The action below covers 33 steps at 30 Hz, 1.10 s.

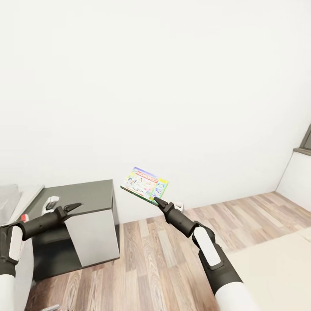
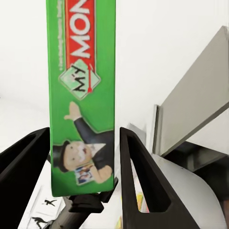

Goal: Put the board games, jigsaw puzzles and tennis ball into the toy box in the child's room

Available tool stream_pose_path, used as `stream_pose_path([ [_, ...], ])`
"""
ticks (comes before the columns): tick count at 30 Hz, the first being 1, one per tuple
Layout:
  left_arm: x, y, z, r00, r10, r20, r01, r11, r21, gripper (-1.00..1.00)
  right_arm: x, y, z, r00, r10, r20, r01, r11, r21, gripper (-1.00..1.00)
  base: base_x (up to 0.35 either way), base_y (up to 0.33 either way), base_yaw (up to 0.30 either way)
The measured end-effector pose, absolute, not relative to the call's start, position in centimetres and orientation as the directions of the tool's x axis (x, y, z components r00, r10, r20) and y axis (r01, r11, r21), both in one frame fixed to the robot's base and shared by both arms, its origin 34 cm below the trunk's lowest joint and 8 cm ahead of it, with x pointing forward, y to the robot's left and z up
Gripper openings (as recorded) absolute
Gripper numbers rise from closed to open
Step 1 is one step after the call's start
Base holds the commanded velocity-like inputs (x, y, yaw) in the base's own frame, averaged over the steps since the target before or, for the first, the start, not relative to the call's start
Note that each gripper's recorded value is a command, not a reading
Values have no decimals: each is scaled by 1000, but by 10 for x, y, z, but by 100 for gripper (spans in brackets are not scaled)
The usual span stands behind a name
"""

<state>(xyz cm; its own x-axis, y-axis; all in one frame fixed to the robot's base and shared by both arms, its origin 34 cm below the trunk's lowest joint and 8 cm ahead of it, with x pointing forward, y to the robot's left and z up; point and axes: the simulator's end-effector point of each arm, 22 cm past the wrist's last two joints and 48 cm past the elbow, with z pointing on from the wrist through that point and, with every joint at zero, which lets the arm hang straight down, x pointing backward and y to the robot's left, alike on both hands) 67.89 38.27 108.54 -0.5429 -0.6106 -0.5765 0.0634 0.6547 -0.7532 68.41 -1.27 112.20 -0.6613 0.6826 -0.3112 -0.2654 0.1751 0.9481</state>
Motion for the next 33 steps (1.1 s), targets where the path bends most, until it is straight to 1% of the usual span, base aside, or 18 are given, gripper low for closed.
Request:
stream_pose_path([
  [5,679,383,1085,-543,-610,-577,63,655,-753,100,684,-13,1123,-661,683,-310,-266,173,948,-100,6,-5,194],
  [10,679,383,1085,-543,-610,-577,63,655,-753,100,684,-13,1123,-661,683,-309,-266,172,948,-100,24,-1,34],
  [16,679,383,1086,-543,-610,-577,63,655,-753,100,684,-13,1123,-661,683,-310,-266,173,948,-100,146,0,22],
  [25,679,383,1085,-543,-610,-577,63,655,-753,100,684,-13,1122,-662,683,-310,-265,173,948,-100,36,0,204],
  [33,679,382,1085,-544,-609,-577,64,655,-752,100,684,-13,1123,-661,683,-309,-266,171,948,-100,23,0,36],
])
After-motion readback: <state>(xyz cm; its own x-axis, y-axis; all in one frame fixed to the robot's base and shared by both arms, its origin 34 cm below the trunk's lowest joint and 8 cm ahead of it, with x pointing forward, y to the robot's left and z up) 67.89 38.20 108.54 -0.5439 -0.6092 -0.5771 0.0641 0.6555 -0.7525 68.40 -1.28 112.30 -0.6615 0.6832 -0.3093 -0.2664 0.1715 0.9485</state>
